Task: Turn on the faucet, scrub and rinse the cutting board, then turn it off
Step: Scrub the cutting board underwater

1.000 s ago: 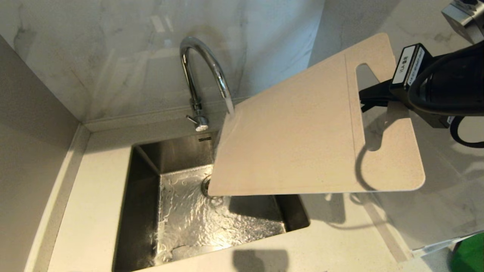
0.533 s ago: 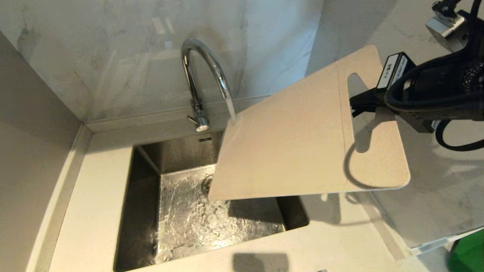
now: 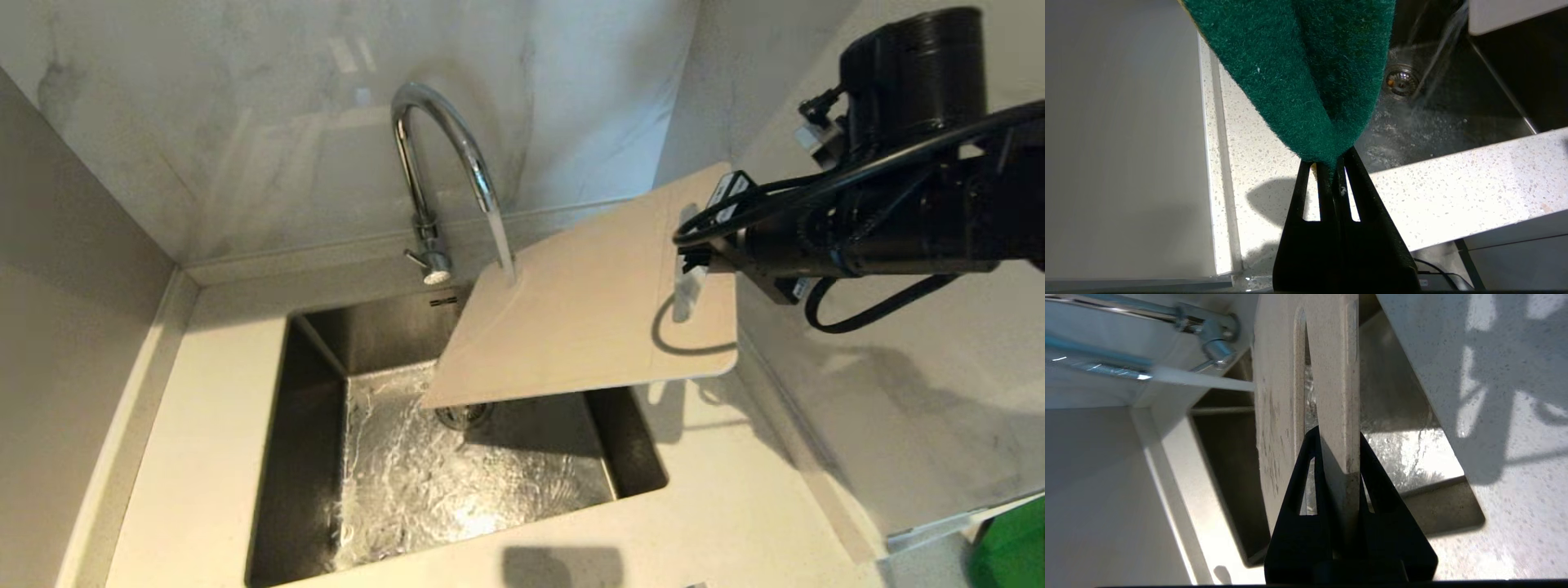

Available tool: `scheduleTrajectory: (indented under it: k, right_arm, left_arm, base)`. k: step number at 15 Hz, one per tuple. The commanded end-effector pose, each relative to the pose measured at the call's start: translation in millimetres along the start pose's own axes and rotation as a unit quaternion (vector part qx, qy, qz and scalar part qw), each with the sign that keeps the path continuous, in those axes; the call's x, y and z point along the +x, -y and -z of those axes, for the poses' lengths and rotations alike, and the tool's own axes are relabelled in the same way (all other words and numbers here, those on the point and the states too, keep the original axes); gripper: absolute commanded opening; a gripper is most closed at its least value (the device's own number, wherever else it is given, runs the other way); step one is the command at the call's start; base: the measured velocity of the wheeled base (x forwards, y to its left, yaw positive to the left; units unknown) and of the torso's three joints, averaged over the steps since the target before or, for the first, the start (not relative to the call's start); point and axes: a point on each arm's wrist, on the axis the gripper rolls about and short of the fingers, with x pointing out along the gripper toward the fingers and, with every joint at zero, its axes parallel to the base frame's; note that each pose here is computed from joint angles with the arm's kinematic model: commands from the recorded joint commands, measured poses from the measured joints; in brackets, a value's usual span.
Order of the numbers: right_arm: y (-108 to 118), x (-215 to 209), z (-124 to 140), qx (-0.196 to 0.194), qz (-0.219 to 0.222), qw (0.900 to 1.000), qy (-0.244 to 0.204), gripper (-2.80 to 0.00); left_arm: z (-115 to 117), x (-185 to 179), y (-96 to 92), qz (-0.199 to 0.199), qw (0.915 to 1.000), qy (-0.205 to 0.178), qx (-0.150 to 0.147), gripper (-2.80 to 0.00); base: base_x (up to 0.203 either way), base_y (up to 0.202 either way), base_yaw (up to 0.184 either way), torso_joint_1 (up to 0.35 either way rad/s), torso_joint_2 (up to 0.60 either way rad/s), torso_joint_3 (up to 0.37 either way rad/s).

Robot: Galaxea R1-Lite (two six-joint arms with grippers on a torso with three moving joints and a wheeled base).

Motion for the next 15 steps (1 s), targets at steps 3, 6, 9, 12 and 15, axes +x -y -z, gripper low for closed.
scheduleTrajectory:
  k: [3,6,9,12,15]
  right_arm:
    - [22.0,64.1,16.8,0.009,0.03,0.999,-0.038,-2.8]
    - [19.2,74.1,23.6,0.004,0.023,0.999,-0.045,-2.8]
    - [19.1,76.5,23.3,0.002,0.021,0.999,-0.04,-2.8]
    - [9.1,47.1,14.8,-0.002,0.011,1.0,-0.026,-2.8]
    - [-4.9,-4.8,5.3,-0.007,0.0,1.0,-0.012,-2.8]
  left_arm:
    - [0.3,0.2,0.0,0.0,1.0,-0.001,0.0,-2.8]
    - [0.0,0.1,0.0,0.0,1.0,-0.001,0.0,-2.8]
    - [0.1,0.2,0.0,0.0,1.0,-0.001,0.0,-2.8]
    - [-0.1,0.2,0.0,0.0,1.0,-0.001,0.0,-2.8]
    - [-0.1,0.2,0.0,0.0,1.0,-0.001,0.0,-2.8]
  base:
    - [0.0,0.0,0.0,0.0,0.0,0.0]
    - [0.0,0.0,0.0,0.0,0.0,0.0]
    - [0.0,0.0,0.0,0.0,0.0,0.0]
    - [0.0,0.0,0.0,0.0,0.0,0.0]
    - [0.0,0.0,0.0,0.0,0.0,0.0]
